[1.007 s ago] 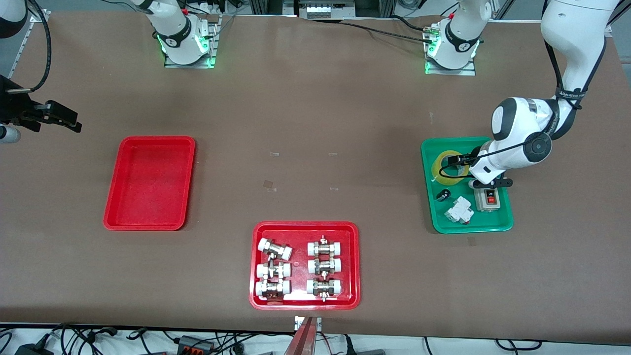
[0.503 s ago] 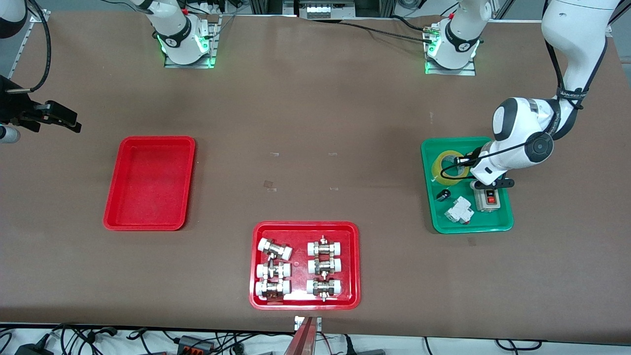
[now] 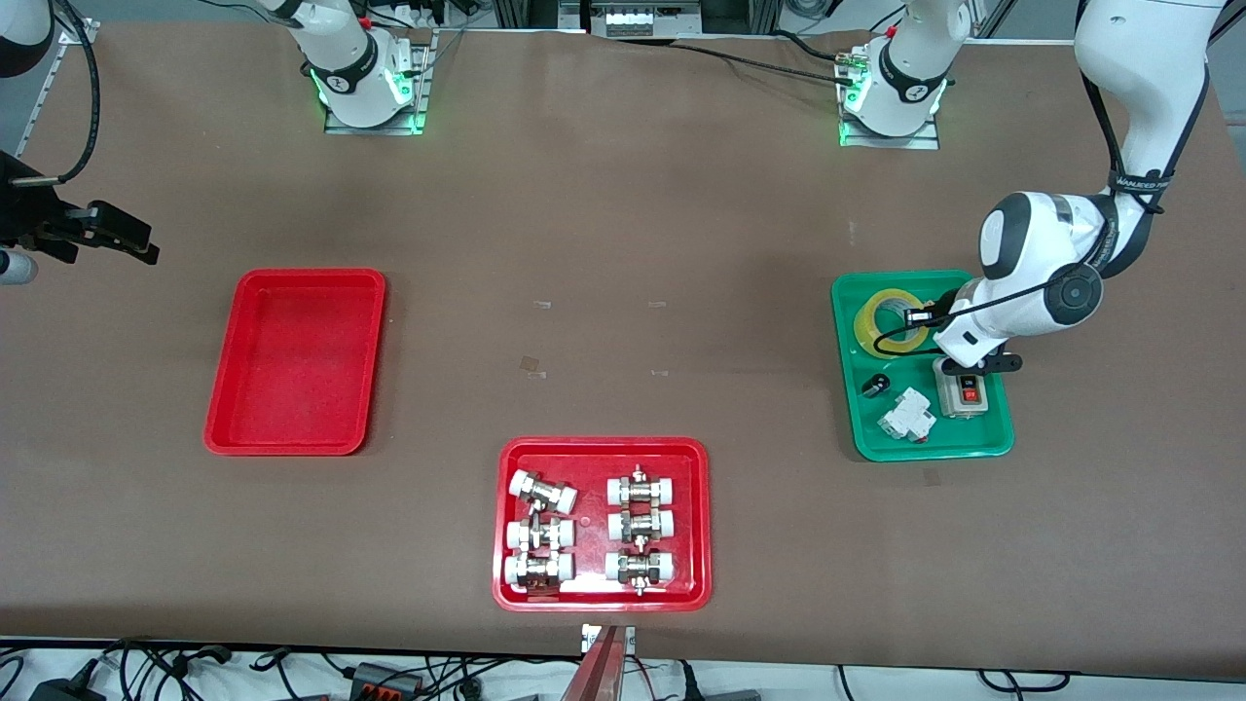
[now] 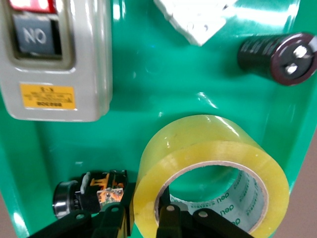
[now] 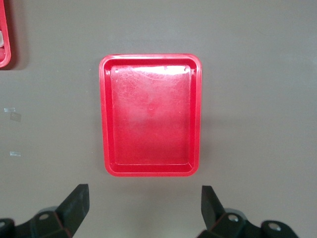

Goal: Left arm passes tape to right arm into tray
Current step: 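Lift the tape with the left gripper while the right gripper approaches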

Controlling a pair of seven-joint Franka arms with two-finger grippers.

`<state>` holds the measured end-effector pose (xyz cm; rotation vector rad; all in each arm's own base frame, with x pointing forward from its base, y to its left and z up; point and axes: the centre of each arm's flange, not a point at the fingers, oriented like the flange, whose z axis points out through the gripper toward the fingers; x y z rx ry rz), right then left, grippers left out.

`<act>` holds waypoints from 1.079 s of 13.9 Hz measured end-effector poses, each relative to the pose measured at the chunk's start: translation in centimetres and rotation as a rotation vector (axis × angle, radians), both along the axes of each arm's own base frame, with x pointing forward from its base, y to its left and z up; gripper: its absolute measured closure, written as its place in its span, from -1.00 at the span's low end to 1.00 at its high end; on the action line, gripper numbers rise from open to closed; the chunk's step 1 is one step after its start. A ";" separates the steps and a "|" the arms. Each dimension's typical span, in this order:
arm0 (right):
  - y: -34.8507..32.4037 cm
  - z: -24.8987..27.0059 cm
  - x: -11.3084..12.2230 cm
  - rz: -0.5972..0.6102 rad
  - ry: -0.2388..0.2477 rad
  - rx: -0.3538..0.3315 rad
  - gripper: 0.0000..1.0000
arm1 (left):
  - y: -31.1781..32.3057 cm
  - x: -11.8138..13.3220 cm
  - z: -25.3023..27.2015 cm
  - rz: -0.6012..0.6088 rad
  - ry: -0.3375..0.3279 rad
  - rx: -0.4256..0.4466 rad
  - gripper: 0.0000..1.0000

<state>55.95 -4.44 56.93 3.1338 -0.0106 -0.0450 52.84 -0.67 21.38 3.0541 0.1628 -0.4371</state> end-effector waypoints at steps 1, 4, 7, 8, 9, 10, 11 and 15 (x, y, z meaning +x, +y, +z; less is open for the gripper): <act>0.0 0.0 0.0 0.000 0.001 0.000 -1.00 | 0.1 0.3 0.9 -0.004 0.007 0.003 0.56; -0.1 -0.1 0.0 -0.001 0.003 0.000 -1.00 | -0.3 2.3 6.1 -0.057 0.021 0.008 0.56; 0.0 -0.4 0.1 0.000 0.007 0.000 -1.00 | -1.7 4.7 14.2 -0.100 0.034 0.014 0.56; 0.1 -0.6 0.2 0.002 0.011 0.001 -1.00 | -2.6 5.4 17.3 -0.117 0.039 0.013 0.56; 0.3 -1.0 0.4 0.007 0.018 0.002 -1.00 | -3.3 5.9 20.3 -0.133 0.037 0.013 0.56; 0.7 -1.4 0.6 0.017 0.025 0.004 -1.00 | -4.2 6.1 23.0 -0.150 0.036 0.010 0.56; 1.4 -2.0 0.8 0.030 0.034 0.005 -1.00 | -5.4 6.0 25.6 -0.169 0.041 -0.001 0.56; 4.7 -5.3 2.2 0.078 0.083 0.036 -1.00 | -12.7 4.9 34.4 -0.238 -0.023 -0.162 0.56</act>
